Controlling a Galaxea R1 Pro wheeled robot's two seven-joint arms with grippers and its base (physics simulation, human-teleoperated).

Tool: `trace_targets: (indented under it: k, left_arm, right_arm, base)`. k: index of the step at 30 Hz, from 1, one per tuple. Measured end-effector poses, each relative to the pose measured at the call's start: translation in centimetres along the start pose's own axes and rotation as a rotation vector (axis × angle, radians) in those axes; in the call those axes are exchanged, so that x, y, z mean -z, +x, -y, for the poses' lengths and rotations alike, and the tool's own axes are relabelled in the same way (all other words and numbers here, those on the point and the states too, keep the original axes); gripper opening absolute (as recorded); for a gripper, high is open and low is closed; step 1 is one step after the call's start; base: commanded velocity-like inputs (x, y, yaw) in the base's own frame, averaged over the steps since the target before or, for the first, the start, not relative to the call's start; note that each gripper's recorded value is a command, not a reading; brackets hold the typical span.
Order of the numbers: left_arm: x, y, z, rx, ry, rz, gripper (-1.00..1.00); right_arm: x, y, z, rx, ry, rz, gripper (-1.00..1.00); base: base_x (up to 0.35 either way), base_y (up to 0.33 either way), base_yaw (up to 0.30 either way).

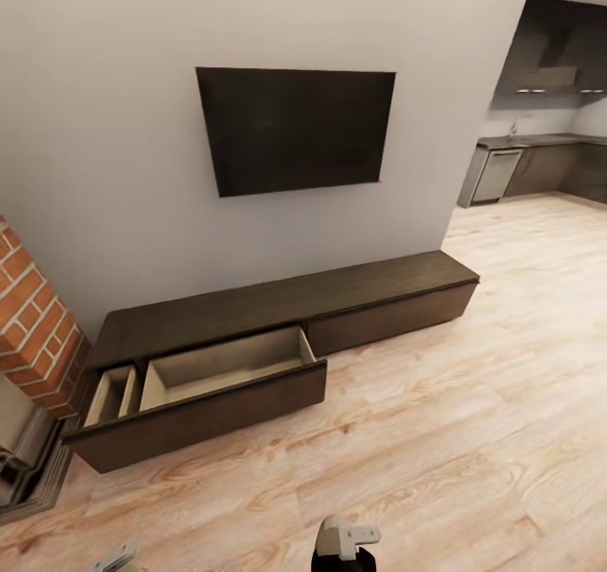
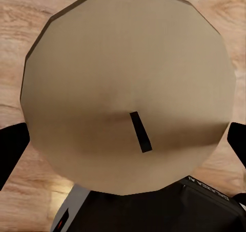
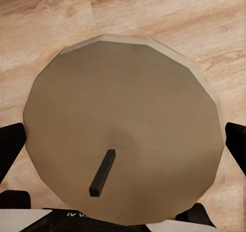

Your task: Place each of the two pumpkins and all three candles from the living room inside a cabinet in the living room (use any cabinet), then make sure every cabinet is closed, and position the cauldron so it is next to a table in the living room.

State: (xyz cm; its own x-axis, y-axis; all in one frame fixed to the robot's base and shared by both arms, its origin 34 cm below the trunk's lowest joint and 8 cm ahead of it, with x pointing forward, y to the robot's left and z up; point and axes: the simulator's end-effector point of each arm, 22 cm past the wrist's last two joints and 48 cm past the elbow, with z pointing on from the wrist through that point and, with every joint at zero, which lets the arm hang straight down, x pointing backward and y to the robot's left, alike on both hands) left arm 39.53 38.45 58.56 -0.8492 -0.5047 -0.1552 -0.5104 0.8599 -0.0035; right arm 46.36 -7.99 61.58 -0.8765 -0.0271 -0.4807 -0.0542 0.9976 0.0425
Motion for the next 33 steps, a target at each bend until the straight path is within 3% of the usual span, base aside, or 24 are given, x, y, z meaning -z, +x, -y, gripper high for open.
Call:
trace_targets:
  k: [7, 15, 26, 33]
  left_arm:
    - [0.0, 0.0, 0.0, 0.000, 0.000, 0.000, -1.00]
    - [0.1, -0.1, 0.0, 0.000, 0.002, 0.003, -1.00]
    - [0.4, -0.7, 0.3, 0.001, 0.011, 0.017, -1.00]
    - [0.7, -1.0, 0.5, 0.001, 0.016, 0.027, -1.00]
  right_arm:
    - [0.0, -0.1, 0.1, -0.001, -0.001, 0.006, -1.00]
    - [0.0, -0.3, 0.0, -0.002, -0.001, 0.013, -1.00]
    - [0.3, -1.1, 0.0, -0.001, -0.001, 0.030, -1.00]
    - [0.5, -1.5, 0.0, 0.000, 0.000, 0.040, -1.00]
  base:
    - [0.127, -0.047, 0.274]
    - [0.169, -0.002, 0.044]
    - [0.021, 0.000, 0.078]
    - [0.260, -0.016, 0.120]
